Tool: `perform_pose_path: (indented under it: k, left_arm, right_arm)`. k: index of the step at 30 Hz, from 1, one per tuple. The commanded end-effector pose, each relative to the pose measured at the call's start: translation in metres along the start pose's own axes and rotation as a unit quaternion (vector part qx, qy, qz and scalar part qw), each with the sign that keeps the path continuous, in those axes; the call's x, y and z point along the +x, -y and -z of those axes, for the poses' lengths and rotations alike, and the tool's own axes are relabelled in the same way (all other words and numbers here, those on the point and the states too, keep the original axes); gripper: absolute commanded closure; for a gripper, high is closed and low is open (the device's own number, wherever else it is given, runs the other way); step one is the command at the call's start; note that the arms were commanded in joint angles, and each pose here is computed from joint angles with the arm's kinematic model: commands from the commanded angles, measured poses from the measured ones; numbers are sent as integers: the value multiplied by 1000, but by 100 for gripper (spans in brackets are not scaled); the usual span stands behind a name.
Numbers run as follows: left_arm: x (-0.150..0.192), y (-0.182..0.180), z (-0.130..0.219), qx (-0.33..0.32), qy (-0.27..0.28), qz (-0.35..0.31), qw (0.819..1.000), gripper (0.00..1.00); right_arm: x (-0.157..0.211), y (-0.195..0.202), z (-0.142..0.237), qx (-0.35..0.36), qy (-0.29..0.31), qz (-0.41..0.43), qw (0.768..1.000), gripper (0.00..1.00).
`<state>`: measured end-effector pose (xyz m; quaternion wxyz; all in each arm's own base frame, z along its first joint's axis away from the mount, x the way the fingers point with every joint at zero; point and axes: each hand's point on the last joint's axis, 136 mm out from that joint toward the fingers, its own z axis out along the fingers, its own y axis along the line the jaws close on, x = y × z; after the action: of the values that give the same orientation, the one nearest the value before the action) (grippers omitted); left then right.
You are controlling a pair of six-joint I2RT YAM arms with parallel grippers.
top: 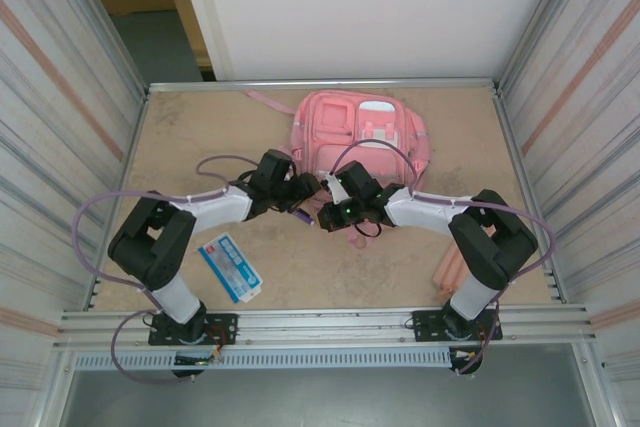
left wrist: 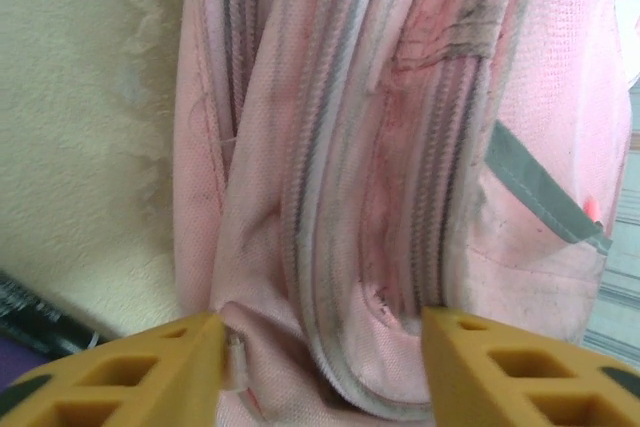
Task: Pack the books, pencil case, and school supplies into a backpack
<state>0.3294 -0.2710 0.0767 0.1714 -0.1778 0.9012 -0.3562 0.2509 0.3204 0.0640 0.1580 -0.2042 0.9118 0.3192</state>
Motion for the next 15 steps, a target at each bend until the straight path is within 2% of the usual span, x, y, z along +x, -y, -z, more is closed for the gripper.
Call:
perform_pose_path:
  k: [1, 5, 11, 15]
  left_arm:
    - [-4, -2, 34, -13, 17, -22, 1000, 39]
    - [5, 7, 43, 3, -2, -37, 999, 40]
    - [18, 13, 9, 45, -37, -4, 998, 43]
    - [16, 23, -5, 73, -39, -12, 997, 49]
  right_arm:
    - [-17, -26, 13, -37, 16, 20, 999, 100]
    - [-17, -31, 11, -47, 13, 20, 999, 100]
    - [-20, -43, 10, -73, 14, 22, 997, 100]
    - [-20, -45, 9, -70, 8, 25, 997, 100]
